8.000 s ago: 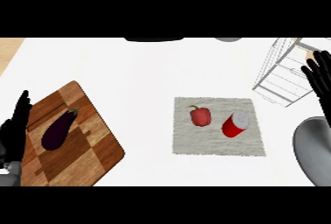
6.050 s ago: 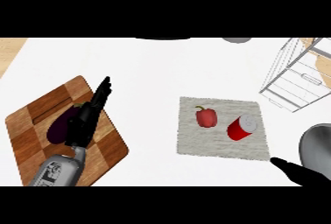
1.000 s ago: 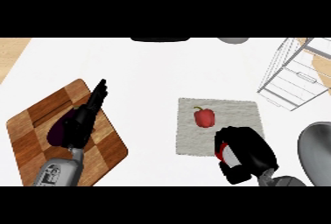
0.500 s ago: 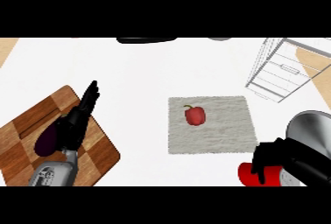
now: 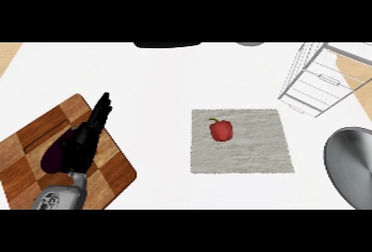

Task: Pick the can from the placemat and place it in the tiered shelf

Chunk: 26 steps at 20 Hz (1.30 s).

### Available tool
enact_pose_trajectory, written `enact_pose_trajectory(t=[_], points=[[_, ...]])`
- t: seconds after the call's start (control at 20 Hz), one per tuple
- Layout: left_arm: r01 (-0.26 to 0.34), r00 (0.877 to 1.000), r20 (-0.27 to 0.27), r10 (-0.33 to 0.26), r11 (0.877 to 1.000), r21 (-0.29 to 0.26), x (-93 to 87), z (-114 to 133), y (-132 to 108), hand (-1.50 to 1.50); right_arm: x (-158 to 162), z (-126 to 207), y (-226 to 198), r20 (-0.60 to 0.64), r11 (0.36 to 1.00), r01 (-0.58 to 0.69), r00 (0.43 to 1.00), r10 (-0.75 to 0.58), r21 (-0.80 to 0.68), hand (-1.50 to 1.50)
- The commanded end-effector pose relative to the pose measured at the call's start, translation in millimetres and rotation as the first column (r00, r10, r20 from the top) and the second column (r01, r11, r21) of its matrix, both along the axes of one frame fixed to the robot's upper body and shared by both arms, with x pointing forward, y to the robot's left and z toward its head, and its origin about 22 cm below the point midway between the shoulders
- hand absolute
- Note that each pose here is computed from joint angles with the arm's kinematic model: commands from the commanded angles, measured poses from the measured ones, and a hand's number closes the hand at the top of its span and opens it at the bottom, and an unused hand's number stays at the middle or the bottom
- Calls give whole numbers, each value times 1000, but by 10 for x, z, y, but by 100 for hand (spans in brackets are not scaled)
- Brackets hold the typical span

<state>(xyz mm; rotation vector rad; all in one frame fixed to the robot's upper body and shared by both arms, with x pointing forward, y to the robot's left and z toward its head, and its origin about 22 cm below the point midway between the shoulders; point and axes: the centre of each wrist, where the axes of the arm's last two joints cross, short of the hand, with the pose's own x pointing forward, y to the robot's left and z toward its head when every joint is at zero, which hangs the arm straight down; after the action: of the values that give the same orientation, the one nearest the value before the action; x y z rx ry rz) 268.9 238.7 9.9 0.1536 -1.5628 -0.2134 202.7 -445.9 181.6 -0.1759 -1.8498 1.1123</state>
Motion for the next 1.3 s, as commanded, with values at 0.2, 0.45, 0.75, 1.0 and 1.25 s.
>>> enact_pose_trajectory(t=[0.2, 0.45, 0.75, 1.0, 1.25], points=[[51, 999, -4, -51, 999, 1, 73, -56, -267, 0, -227, 757, -891, 141, 983, 52, 987, -78, 178, 150], [69, 998, 14, -69, 998, 2, 198, 250, -64, 0, -26, 1043, -905, 190, 971, 156, 963, -190, 179, 150], [71, 997, 29, -71, 997, 8, 205, 203, -98, 0, 122, 1281, -982, 176, 955, 202, 954, -241, 216, 150], [93, 996, 16, -93, 996, 1, 170, 77, -305, 0, 406, 1476, -862, 212, 933, 266, 924, -319, 243, 150], [88, 996, 12, -88, 996, 4, 101, -27, -302, 0, 578, 1448, -831, 231, 930, 265, 917, -324, 254, 150]])
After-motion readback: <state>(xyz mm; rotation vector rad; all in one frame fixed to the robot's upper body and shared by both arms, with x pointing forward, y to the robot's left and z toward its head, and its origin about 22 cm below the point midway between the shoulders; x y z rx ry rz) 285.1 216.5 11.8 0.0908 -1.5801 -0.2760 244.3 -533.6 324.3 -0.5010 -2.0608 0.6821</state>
